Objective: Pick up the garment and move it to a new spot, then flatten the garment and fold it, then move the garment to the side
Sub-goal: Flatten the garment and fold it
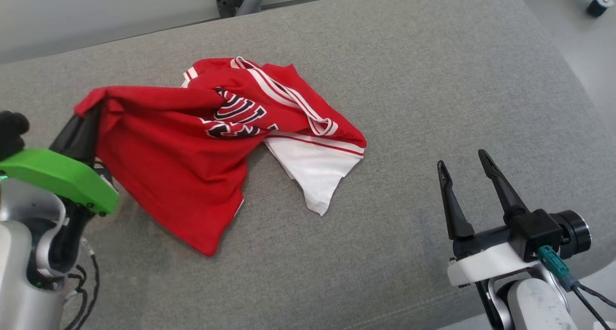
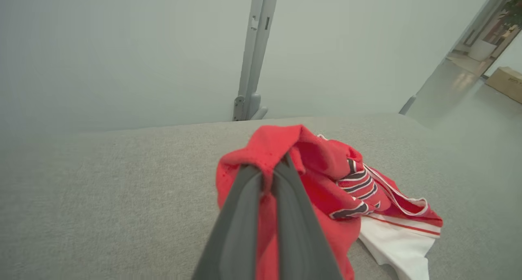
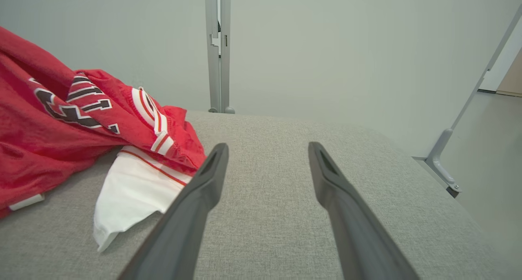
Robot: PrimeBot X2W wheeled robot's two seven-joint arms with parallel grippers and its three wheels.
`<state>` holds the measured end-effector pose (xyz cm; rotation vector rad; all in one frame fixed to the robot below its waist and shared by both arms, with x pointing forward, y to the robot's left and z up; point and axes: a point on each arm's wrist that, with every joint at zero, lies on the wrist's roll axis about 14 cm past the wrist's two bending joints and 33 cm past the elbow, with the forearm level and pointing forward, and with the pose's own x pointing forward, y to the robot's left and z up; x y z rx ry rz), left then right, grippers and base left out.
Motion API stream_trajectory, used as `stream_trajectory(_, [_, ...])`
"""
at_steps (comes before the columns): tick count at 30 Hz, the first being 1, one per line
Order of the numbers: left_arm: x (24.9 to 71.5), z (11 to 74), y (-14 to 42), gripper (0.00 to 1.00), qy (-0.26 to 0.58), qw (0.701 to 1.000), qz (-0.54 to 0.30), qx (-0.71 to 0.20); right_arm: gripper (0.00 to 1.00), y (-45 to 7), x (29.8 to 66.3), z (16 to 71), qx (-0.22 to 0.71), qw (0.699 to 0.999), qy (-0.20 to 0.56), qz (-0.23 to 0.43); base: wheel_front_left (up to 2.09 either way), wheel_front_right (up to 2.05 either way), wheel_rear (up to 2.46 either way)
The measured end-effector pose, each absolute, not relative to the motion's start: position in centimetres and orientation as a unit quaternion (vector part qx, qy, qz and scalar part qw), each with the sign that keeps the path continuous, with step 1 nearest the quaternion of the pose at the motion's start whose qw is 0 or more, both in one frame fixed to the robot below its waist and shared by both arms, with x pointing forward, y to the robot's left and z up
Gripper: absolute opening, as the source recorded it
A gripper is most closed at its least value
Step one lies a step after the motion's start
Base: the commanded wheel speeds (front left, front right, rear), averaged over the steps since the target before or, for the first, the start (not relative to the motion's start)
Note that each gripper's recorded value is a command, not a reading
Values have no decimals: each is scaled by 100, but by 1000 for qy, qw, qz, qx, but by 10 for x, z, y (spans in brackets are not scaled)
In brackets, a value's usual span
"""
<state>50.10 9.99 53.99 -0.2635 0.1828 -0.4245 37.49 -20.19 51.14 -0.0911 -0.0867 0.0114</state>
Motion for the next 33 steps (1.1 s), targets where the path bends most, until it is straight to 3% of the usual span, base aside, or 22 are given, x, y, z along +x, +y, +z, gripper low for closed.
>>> stream_trajectory(6, [538, 482, 152, 0, 151, 974, -116, -122, 100, -209, 372, 500, -39, 999, -24, -7, 0, 0, 0])
stream_trajectory(14, [536, 416, 168, 0, 204, 967, -71, -132, 100, -219, 371, 490, -42, 999, -8, -20, 0, 0, 0])
stream_trajectory(16, [532, 408, 172, 49, 201, 967, -55, -149, 100, -219, 373, 490, -42, 999, -8, -20, 0, 0, 0])
stream_trajectory(17, [529, 405, 173, 100, 201, 967, -54, -149, 100, -218, 374, 490, -42, 999, -8, -18, 0, 0, 0])
stream_trajectory(23, [516, 408, 187, 100, 169, 973, -29, -151, 100, -211, 378, 490, -43, 999, -11, -8, 0, 0, 0])
stream_trajectory(26, [496, 403, 182, 100, 178, 964, -25, -195, 100, -210, 379, 492, -42, 999, -16, -6, 0, 0, 0])
stream_trajectory(33, [443, 412, 117, 100, 208, 946, -132, -212, 100, -192, 385, 489, -36, 999, -15, 22, 0, 0, 0])
